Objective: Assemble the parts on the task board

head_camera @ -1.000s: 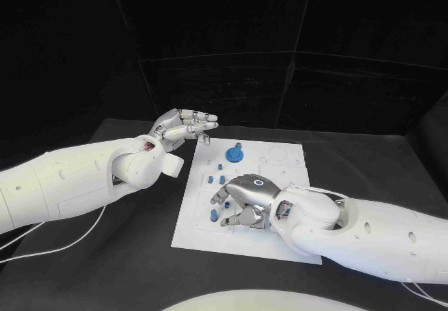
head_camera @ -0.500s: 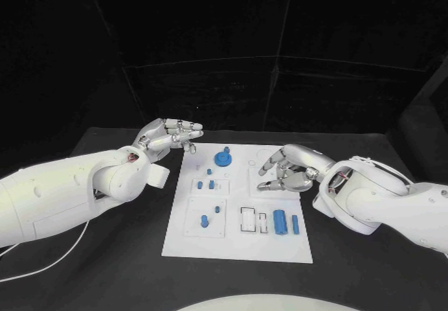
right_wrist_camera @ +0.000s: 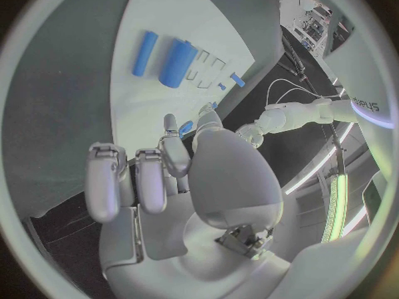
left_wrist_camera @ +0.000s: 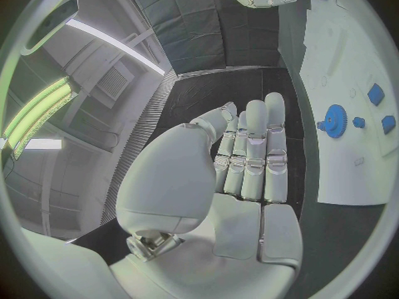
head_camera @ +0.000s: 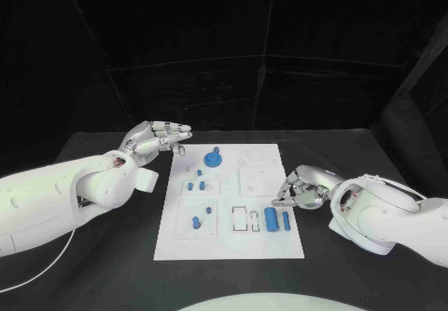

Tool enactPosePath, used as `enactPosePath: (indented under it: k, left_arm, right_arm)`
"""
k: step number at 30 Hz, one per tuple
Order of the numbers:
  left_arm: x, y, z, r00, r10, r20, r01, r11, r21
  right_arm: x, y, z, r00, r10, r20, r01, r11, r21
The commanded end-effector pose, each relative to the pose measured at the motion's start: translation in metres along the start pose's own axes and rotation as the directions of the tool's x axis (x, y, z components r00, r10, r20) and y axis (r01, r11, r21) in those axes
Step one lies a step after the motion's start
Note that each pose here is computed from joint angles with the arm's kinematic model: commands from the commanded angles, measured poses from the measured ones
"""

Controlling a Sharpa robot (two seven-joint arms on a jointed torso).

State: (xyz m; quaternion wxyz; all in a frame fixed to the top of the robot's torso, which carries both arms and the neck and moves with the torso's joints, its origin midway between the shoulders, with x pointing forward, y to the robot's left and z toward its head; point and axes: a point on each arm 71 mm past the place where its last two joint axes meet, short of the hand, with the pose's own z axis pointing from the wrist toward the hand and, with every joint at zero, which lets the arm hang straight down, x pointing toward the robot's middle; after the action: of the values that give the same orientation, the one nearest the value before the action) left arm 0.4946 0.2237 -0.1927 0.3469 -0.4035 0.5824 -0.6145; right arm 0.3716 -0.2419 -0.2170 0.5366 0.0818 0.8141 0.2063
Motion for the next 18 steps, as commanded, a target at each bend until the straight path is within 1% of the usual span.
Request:
enactPosePath:
  k: [1,7,11,18]
  left_arm:
    - [0.0006,-0.0020,-0.0005,1.000,-0.001,0.003,0.001,1.000,0.016]
    - [0.0007,-0.0018,-0.0009,1.000,-0.002,0.001,0.002,1.000,0.017]
    - [0.0007,-0.0018,-0.0009,1.000,-0.002,0.000,0.002,1.000,0.017]
    - [0.0002,-0.0016,-0.0010,1.000,-0.002,0.001,0.002,1.000,0.016]
  right_arm:
    - [0.006,-0.005,-0.004,0.995,-0.097,0.011,0.096,0.992,0.079]
    - [0.014,-0.005,-0.005,0.992,-0.124,0.012,0.122,0.988,0.090]
    - [0.018,-0.001,-0.005,0.992,-0.129,0.011,0.127,0.989,0.079]
    - [0.028,0.006,-0.003,0.992,-0.129,-0.009,0.129,0.990,0.050]
